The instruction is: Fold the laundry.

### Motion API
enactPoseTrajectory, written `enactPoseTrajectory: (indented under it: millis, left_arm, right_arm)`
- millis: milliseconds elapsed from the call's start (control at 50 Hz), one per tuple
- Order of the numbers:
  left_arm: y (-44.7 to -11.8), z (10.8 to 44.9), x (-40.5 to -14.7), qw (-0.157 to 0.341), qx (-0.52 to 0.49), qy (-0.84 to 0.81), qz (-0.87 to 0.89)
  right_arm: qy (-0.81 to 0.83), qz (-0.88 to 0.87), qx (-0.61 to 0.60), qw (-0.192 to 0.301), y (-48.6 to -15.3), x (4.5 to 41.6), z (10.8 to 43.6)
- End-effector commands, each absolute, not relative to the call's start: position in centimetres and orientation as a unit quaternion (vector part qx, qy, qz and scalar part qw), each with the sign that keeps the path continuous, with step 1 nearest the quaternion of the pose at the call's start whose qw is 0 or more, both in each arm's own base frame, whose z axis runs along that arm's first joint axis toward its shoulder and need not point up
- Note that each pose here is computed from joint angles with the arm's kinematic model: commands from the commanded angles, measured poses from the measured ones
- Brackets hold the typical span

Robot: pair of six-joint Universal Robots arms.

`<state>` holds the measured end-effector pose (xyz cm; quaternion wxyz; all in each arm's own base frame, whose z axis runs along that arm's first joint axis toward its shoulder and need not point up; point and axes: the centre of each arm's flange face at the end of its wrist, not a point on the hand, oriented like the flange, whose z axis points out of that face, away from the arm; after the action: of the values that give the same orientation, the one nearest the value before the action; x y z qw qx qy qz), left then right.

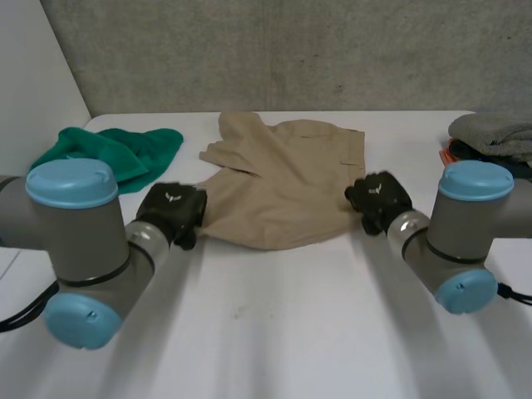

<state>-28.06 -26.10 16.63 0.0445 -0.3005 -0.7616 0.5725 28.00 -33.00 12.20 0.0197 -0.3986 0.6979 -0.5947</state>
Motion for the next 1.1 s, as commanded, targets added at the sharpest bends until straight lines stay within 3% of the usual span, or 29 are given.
enactPoseTrajectory:
  millis: [20,160,340,500,600,680,760,840,940,1100]
  left_arm:
    - [-22.8,19.6,-25.8,0.024,-0.334,-0.777,0.534]
    - [-17.9,22.7,-24.0,0.027,-0.383,-0.777,0.498]
    - [-12.7,24.9,-22.4,0.024,-0.450,-0.771,0.451]
    - [-16.2,25.5,-24.1,0.015,-0.427,-0.726,0.539]
    - [-20.1,24.3,-26.0,-0.004,-0.406,-0.724,0.558]
    - [-21.2,23.1,-26.9,-0.020,-0.390,-0.744,0.542]
    - [-21.8,22.4,-27.5,-0.020,-0.372,-0.757,0.536]
    - [-22.2,22.2,-27.7,-0.014,-0.365,-0.761,0.536]
    - [-22.7,21.6,-27.5,-0.017,-0.362,-0.767,0.529]
    - [-23.1,21.2,-27.1,-0.016,-0.357,-0.773,0.524]
  right_arm:
    - [0.719,-0.547,-0.428,0.013,-30.0,26.9,15.0]
    - [0.727,-0.512,-0.456,0.028,-26.2,26.1,19.1]
    - [0.724,-0.429,-0.540,0.013,-22.1,24.9,20.5]
    - [0.693,-0.524,-0.494,0.023,-25.5,28.0,18.4]
    - [0.693,-0.563,-0.450,0.020,-27.9,30.2,15.6]
    - [0.688,-0.586,-0.429,0.004,-29.2,30.8,15.0]
    - [0.684,-0.615,-0.393,-0.006,-29.9,30.6,16.7]
    - [0.679,-0.646,-0.349,0.011,-29.7,29.5,20.6]
    - [0.704,-0.610,-0.364,0.012,-27.1,26.9,23.8]
    - [0.749,-0.514,-0.417,0.023,-24.6,23.5,23.0]
